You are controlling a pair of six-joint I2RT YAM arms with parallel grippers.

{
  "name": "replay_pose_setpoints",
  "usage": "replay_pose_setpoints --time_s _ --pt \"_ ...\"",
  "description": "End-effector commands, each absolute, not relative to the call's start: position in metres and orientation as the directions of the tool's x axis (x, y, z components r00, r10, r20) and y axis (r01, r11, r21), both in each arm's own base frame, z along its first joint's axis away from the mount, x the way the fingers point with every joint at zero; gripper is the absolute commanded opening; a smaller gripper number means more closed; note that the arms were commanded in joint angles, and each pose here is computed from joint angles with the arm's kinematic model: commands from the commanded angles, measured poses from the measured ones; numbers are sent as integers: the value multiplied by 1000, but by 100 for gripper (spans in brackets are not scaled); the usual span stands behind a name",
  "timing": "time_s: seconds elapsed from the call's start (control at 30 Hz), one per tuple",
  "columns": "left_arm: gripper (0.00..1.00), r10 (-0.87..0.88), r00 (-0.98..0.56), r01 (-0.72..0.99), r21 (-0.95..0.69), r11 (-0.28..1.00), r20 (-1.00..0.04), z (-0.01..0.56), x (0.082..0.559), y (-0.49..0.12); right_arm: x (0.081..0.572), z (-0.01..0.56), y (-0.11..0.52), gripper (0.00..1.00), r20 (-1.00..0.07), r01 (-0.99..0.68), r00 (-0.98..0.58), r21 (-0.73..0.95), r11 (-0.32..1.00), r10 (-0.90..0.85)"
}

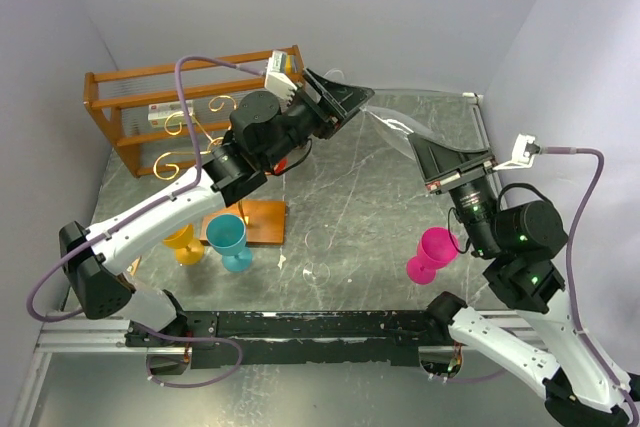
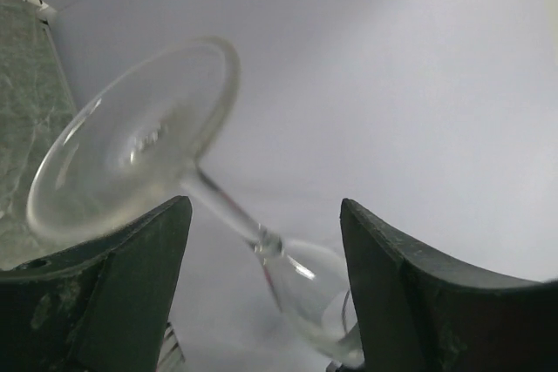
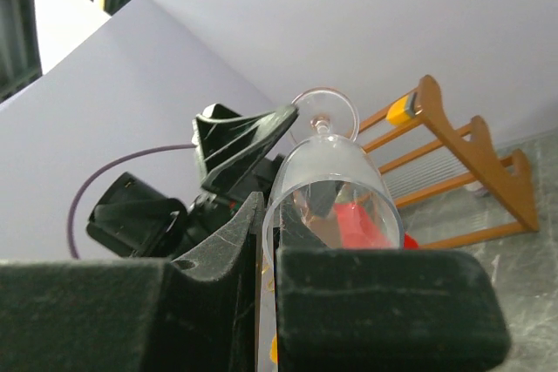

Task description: Place the wine glass upside down on the wine glass rack

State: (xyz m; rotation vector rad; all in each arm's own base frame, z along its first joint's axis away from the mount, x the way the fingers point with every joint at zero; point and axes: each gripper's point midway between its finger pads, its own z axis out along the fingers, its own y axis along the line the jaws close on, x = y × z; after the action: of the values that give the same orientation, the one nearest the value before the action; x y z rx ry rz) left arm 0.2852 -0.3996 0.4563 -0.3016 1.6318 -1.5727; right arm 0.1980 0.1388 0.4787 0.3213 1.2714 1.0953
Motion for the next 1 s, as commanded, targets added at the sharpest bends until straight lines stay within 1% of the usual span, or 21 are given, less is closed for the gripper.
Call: replay_pose_setpoints --time_s 0.0,0.17,0.27,0.3,0.37,0.4,0.5,0.57,0.73,0.8,0.9,0.97 --pt "76 -785 -564 338 -939 66 -258 489 300 -387 184 489 148 0 -535 -550 -156 745 377 830" --pt "60 -828 -502 326 -941 85 -249 499 310 -376 178 478 150 0 -483 -558 -203 772 305 852" --pt "47 -846 -473 329 -940 90 -246 499 312 -370 177 472 148 0 -469 -543 -212 786 296 857" --pt "44 -852 -464 334 -939 85 -243 501 312 -368 176 471 147 0 -465 -540 -215 790 292 859" --pt "42 -860 -454 335 -939 76 -232 501 312 -363 176 470 146 0 -458 -536 -218 794 287 862" --pt "43 -863 -450 336 -939 73 -228 502 312 -362 175 471 145 0 -454 -536 -218 796 283 864" --pt "50 -871 -442 336 -940 61 -215 503 312 -357 174 473 143 0 -442 -535 -217 800 272 870" --pt "51 -874 -440 341 -939 47 -204 506 311 -355 172 476 140 0 -430 -536 -212 802 263 878" --pt "41 -890 -412 369 -929 35 -197 513 310 -348 172 479 134 0 -413 -527 -193 809 261 890" --pt "37 -891 -409 372 -928 35 -197 512 311 -348 172 479 135 0 -421 -527 -197 807 267 885" --pt "28 -896 -392 389 -920 46 -211 514 312 -345 171 483 141 0 -441 -542 -213 796 270 872" --pt "28 -895 -389 406 -913 48 -220 517 312 -346 169 485 146 0 -454 -558 -232 787 265 860"
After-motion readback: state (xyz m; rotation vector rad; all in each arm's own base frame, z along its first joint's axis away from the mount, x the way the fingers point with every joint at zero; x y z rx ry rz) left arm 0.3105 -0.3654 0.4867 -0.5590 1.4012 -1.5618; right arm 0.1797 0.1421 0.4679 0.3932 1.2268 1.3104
